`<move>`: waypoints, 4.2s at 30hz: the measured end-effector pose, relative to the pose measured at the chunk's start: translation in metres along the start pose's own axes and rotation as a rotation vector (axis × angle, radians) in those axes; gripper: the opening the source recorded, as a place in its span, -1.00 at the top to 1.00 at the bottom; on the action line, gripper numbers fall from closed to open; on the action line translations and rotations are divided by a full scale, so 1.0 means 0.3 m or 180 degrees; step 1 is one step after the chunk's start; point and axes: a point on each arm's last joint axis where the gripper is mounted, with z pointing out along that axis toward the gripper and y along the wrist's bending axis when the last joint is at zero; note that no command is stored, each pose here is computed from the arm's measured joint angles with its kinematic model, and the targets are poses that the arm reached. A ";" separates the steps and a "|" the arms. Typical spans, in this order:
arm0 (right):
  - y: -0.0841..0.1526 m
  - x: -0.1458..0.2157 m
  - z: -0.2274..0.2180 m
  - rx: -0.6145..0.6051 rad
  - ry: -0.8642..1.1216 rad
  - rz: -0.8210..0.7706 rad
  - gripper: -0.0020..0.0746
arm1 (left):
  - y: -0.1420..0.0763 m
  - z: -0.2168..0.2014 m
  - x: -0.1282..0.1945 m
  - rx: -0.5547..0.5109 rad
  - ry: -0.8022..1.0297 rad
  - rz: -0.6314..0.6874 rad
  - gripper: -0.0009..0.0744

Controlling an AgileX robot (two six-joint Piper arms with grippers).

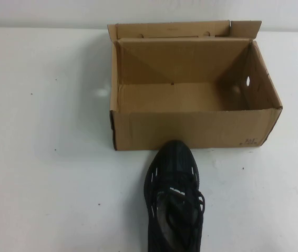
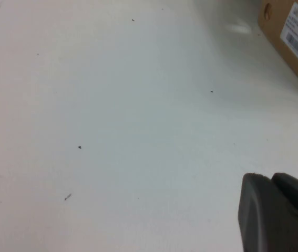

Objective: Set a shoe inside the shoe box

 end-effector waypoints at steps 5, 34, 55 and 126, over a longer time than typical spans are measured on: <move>0.000 0.000 0.000 0.0000 0.0000 0.0000 0.99 | 0.000 0.000 0.000 0.0000 0.0000 0.0000 0.98; 0.000 0.000 0.000 0.0000 0.0000 0.0000 0.99 | 0.000 0.000 0.000 0.0000 0.0000 0.0000 0.98; -0.023 -0.147 -0.039 0.0313 -0.1597 -0.0251 0.99 | -0.019 -0.049 -0.164 0.0222 -0.1830 -0.0021 0.98; 0.251 -0.556 0.273 -0.1987 0.1099 -0.0530 0.93 | -0.038 -0.113 -0.309 0.0016 0.0531 -0.0505 0.98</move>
